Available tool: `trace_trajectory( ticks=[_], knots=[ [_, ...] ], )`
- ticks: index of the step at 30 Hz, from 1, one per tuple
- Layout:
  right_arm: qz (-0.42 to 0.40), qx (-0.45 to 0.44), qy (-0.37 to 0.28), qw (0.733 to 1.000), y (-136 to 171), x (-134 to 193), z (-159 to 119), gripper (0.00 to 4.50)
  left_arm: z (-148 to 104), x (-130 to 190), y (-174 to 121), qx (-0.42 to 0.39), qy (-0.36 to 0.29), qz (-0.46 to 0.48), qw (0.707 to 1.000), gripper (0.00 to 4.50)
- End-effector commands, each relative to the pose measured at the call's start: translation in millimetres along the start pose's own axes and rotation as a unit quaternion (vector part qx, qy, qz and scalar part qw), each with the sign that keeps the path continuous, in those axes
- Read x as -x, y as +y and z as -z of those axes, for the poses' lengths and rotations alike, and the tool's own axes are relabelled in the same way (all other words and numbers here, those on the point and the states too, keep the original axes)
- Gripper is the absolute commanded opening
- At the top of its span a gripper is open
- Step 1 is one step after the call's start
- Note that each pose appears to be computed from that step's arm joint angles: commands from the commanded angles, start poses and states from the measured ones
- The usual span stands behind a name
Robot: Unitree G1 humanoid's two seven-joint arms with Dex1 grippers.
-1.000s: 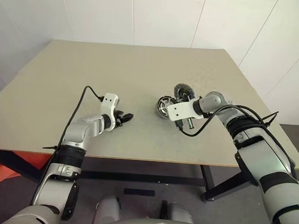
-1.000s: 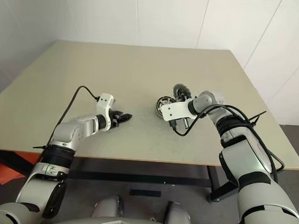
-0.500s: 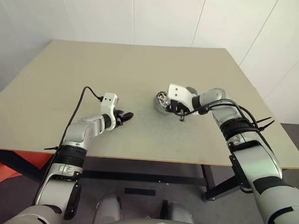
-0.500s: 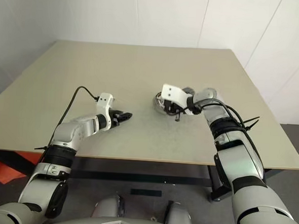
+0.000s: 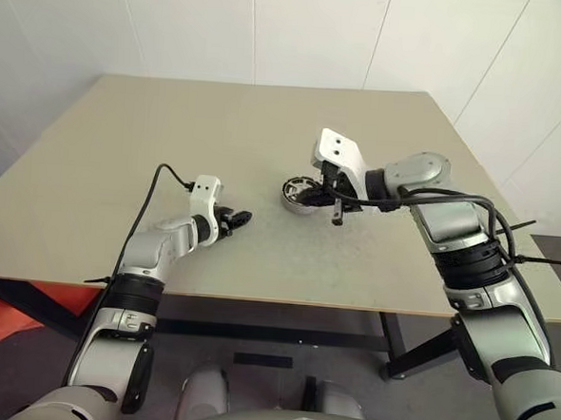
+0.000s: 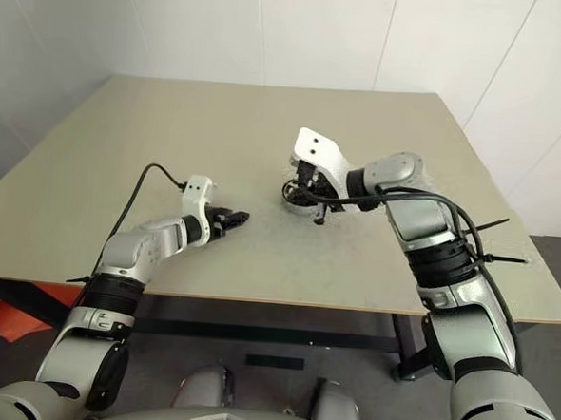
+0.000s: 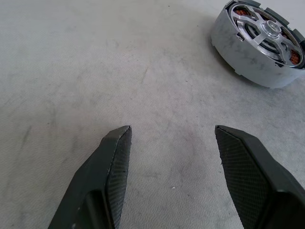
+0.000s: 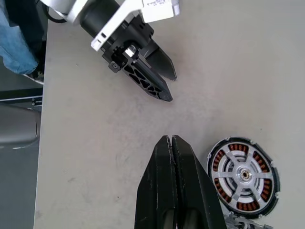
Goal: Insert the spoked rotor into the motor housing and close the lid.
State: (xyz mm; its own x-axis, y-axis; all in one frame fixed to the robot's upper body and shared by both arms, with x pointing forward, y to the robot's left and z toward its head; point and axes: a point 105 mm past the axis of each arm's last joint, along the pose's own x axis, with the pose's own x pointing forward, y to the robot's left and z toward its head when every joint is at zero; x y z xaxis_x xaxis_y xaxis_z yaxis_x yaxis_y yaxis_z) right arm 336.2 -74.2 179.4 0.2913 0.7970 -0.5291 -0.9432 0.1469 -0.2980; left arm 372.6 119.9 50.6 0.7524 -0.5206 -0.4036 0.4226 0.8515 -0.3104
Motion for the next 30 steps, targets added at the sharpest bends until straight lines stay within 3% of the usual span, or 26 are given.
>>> trace_trajectory(
  ticks=[1,7,14,17,22,26,30],
  knots=[
    [0.035,0.071,-0.033,0.996,-5,13,-27,0.03,15,4,15,0.009,0.027,-0.030,0.999,3.03],
    [0.210,0.081,-0.010,0.974,-54,37,-19,0.03,10,7,16,0.004,0.015,-0.027,1.000,3.03],
    [0.357,0.026,0.053,0.932,-76,88,27,0.03,-30,14,8,-0.050,-0.058,0.017,0.997,3.03],
    [0.366,0.007,0.072,0.928,-65,95,44,0.03,-55,18,6,-0.087,-0.108,0.026,0.990,3.03],
    [0.334,-0.030,0.089,0.938,-34,72,72,0.03,-109,17,6,-0.192,-0.180,-0.003,0.965,3.03],
    [0.306,-0.057,0.053,0.949,-22,45,67,0.03,-123,9,2,-0.224,-0.193,-0.007,0.955,3.03],
    [0.312,-0.073,0.031,0.947,-28,29,64,0.03,-120,3,-4,-0.212,-0.189,0.013,0.959,3.03]
  ],
)
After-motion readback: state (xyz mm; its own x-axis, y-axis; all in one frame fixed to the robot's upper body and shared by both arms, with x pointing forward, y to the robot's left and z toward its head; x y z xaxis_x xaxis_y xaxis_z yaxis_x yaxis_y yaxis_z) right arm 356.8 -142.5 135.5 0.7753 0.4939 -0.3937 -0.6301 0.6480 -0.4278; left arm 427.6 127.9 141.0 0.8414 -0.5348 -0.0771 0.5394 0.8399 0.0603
